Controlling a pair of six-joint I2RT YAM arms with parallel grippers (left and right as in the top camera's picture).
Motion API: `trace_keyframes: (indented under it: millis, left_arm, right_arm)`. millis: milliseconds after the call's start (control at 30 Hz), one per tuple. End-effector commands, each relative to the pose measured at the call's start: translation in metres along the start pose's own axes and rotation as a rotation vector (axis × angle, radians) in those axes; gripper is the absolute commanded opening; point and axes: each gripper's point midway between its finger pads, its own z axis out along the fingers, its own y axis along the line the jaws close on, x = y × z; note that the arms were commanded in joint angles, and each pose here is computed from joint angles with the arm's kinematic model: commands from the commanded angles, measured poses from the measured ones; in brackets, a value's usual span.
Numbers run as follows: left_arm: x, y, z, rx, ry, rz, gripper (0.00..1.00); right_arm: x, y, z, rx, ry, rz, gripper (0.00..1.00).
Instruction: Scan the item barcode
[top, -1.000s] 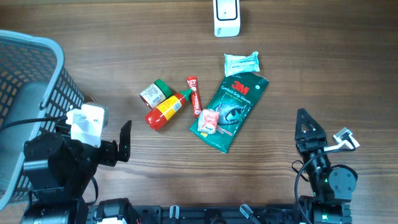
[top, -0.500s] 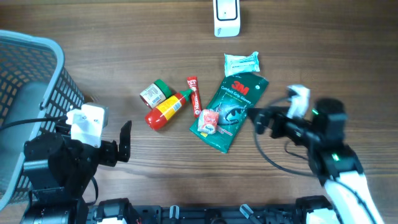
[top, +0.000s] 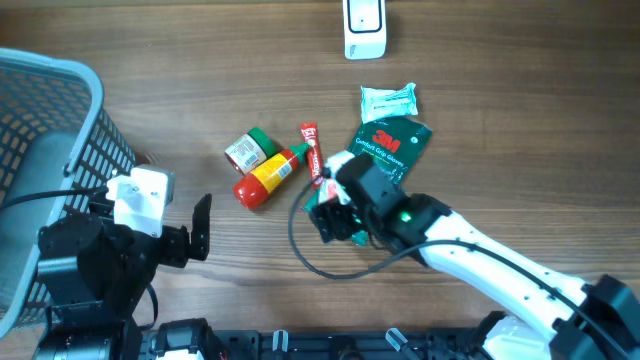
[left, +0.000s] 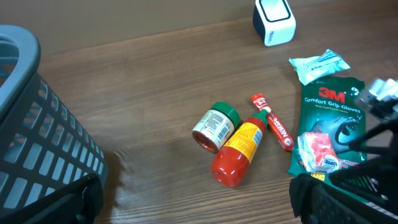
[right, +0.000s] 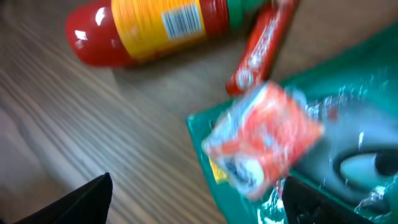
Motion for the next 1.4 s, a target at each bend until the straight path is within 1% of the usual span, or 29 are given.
trace_keyframes:
  millis: [0,33,100,133,167,200,267,333,400,433,567,600,667,867,967,1100,1167,1200,1233,1267,1300,1333,1367]
  left_arm:
    - [0.000,0.001,0.000,-0.003,0.000,0.013,1.00]
    - [0.000,0.001,0.000,-0.003,0.000,0.013,1.00]
    - [0.000,0.001,0.000,-0.003,0.000,0.013,1.00]
    - [0.000,0.001,0.000,-0.003,0.000,0.013,1.00]
    - [0.001,0.001,0.000,-0.003,0.000,0.013,1.00]
    - [0.000,0.001,0.000,-0.003,0.000,0.013,1.00]
    - [0.000,0.001,0.000,-0.003,0.000,0.013,1.00]
    - [0.000,0.001,0.000,-0.003,0.000,0.013,1.00]
    - [0.000,0.001,0.000,-0.003,0.000,0.013,1.00]
    - [0.000,0.001,0.000,-0.003,0.000,0.013,1.00]
    - [0.000,0.001,0.000,-0.003,0.000,0.013,1.00]
    - [0.000,0.001,0.000,-0.003,0.000,0.013,1.00]
    - [0.001,0.001,0.000,-0.003,0.000,0.013,1.00]
    - [0.000,0.001,0.000,-0.003,0.000,0.013,1.00]
    - [0.000,0.001,0.000,-0.003,0.000,0.013,1.00]
    - [0.000,0.001,0.000,-0.003,0.000,0.013,1.00]
    - [0.000,0.001,0.000,-0.003,0.000,0.013,1.00]
    - [0.000,0.001,0.000,-0.003,0.000,0.013,1.00]
    - [0.000,0.001,0.000,-0.003,0.000,0.013,1.00]
    - [0.000,0.001,0.000,-0.003,0.000,0.013,1.00]
    - [0.000,0.001,0.000,-0.003,0.000,0.013,1.00]
    - [0.000,0.001,0.000,-0.003,0.000,0.013,1.00]
    - [0.000,0.001,0.000,-0.003,0.000,0.013,1.00]
  right_arm:
    - [-0.007,-0.009,0.015,0.073,0.042,-0.019,0.89]
    - [0.000,-0.011,0.022,0.083,0.077,-0.019,0.99]
    - [0.008,-0.015,0.029,0.098,0.110,-0.021,0.99]
    - [0.009,-0.016,0.030,0.102,0.113,-0.029,0.88]
    - [0.007,-0.015,0.030,0.099,0.108,-0.048,0.82]
    - [0.006,-0.015,0.031,0.098,0.103,-0.048,0.70]
    - [0.004,-0.013,0.030,0.097,0.099,-0.052,0.66]
    - [-0.002,-0.009,0.026,0.133,0.084,-0.086,0.64]
    - [-0.007,0.003,0.025,0.144,0.064,-0.196,0.64]
    - [-0.005,-0.001,0.027,0.176,0.072,-0.203,0.64]
    - [0.010,-0.009,0.050,0.199,0.129,-0.190,0.59]
    - [0.014,-0.015,0.054,0.234,0.138,-0.159,0.57]
    - [0.022,-0.022,0.062,0.258,0.168,-0.150,0.54]
    - [0.008,-0.037,0.059,0.358,0.104,-0.140,0.43]
    - [0.007,-0.039,0.063,0.369,0.097,-0.158,0.43]
    - [0.027,-0.050,0.082,0.405,0.169,-0.182,0.43]
    - [0.032,-0.055,0.086,0.426,0.186,-0.187,0.40]
    - [0.034,-0.056,0.088,0.428,0.194,-0.188,0.38]
    - [0.037,-0.057,0.090,0.431,0.202,-0.189,0.30]
    - [0.038,-0.058,0.091,0.432,0.206,-0.190,0.27]
    - [0.039,-0.058,0.092,0.434,0.212,-0.191,0.21]
    - [0.040,-0.059,0.091,0.435,0.216,-0.191,0.10]
    - [0.041,-0.059,0.091,0.435,0.218,-0.192,0.05]
